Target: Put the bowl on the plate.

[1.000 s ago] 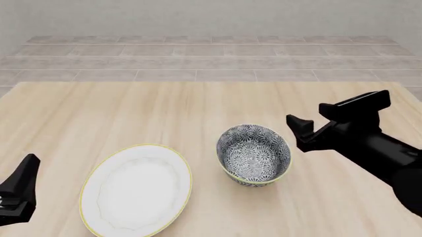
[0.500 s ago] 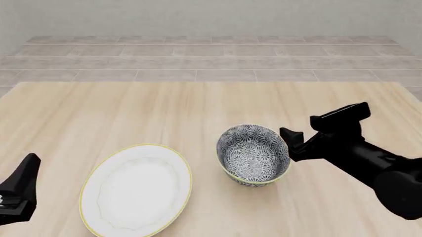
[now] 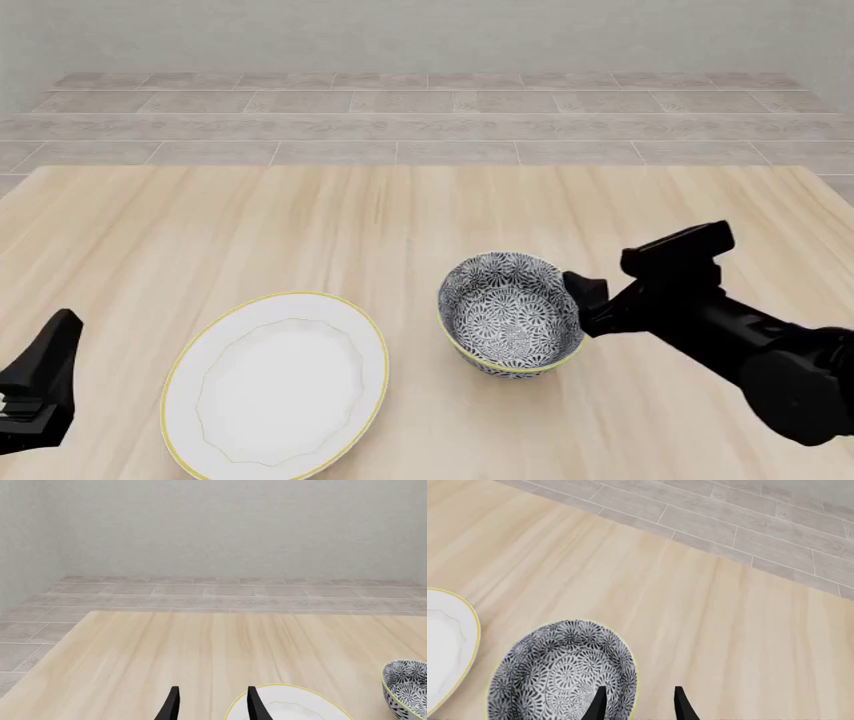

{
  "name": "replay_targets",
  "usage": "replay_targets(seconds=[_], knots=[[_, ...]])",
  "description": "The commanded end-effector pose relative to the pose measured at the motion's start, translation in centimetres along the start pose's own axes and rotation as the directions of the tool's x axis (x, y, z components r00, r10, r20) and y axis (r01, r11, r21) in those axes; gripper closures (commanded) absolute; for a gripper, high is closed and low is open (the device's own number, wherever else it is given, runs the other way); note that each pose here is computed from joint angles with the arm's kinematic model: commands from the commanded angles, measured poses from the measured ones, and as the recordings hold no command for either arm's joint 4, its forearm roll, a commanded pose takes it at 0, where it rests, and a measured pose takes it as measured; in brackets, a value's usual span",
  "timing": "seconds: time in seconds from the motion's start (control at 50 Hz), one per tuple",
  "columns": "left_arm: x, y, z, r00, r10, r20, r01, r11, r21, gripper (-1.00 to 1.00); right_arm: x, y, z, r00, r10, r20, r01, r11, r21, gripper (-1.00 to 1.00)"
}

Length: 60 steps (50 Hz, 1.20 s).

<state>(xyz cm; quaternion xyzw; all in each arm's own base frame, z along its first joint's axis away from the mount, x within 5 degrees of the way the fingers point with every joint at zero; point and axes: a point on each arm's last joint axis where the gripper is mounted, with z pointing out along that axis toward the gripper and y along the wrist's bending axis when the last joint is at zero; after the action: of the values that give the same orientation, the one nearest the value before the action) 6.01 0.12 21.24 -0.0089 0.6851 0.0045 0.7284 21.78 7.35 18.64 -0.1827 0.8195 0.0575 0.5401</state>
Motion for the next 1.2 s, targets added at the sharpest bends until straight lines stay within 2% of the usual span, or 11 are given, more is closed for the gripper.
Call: replay_targets(seconds=[0.02, 1.2], knots=[[0.0, 0.0, 0.0, 1.0, 0.0, 0.0, 0.0, 1.0, -0.001, -1.0, 0.5, -0.1, 0.5, 1.0, -0.001, -0.014, 0.001, 1.0, 0.003, -1.0], [-0.1, -0.1, 0.4, 1.0, 0.005, 0.002, -0.005, 1.0, 0.012, -1.0, 3.2, 0.2, 4.0, 0.996, 0.016, -0.09, -0.016, 1.0, -0.003, -1.0]])
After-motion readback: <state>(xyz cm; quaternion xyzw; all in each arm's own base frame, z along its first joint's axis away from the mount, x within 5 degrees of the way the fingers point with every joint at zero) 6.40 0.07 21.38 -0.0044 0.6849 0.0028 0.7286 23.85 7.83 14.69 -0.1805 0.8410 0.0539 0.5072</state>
